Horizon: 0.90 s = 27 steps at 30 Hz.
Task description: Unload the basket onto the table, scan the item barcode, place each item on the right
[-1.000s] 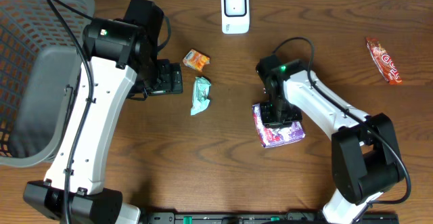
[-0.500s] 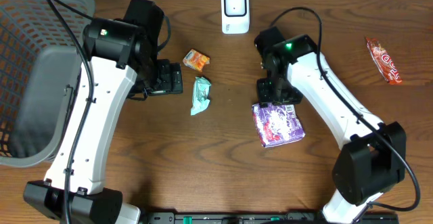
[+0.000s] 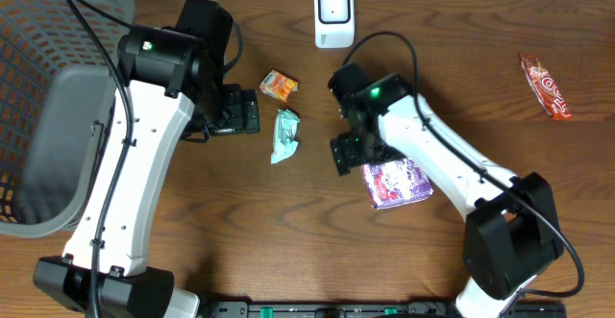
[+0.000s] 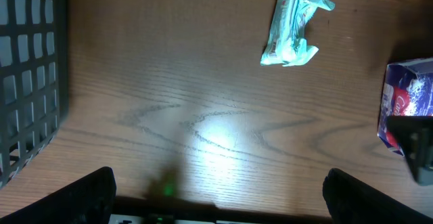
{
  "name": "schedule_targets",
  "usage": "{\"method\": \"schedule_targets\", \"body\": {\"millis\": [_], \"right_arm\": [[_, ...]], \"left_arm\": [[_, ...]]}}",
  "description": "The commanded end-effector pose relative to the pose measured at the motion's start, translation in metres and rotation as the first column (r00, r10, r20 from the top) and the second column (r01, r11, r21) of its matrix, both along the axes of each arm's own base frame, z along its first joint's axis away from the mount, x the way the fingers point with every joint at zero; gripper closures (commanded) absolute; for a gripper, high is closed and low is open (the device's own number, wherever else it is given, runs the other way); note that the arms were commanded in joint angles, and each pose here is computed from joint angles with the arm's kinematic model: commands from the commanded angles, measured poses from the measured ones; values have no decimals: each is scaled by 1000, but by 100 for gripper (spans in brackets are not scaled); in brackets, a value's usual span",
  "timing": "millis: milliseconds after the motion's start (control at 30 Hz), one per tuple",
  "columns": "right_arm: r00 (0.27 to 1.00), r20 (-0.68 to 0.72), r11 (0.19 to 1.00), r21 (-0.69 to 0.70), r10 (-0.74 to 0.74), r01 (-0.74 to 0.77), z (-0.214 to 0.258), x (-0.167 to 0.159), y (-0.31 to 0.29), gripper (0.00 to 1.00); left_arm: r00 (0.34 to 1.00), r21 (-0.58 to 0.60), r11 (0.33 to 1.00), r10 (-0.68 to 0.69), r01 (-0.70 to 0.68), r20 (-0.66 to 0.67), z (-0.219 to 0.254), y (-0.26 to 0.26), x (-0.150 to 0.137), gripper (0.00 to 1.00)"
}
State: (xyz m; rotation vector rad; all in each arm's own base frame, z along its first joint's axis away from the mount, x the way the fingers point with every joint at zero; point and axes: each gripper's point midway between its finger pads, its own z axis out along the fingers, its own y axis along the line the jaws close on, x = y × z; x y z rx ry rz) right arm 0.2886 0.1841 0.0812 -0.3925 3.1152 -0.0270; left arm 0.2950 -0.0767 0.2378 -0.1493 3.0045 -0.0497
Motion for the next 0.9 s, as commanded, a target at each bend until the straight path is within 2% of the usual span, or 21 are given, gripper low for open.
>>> {"method": "schedule_targets", "body": {"millis": [0, 433, 700, 867], "right_arm": [[999, 36, 1000, -26, -9, 10, -5, -3, 4, 12], [950, 305, 960, -279, 62, 27, 4, 4, 8, 11], [933, 355, 928, -365, 60, 79, -11, -5, -9, 11], [935, 350, 930, -360, 58, 77, -38, -12, -16, 14]], "left_arm": [[1000, 6, 1000, 1, -1, -1, 0, 1, 1, 2], [1000, 6, 1000, 1, -1, -1, 0, 1, 1, 2], [1000, 6, 1000, 1, -1, -1, 0, 1, 1, 2], [1000, 6, 1000, 1, -1, -1, 0, 1, 1, 2]]}}
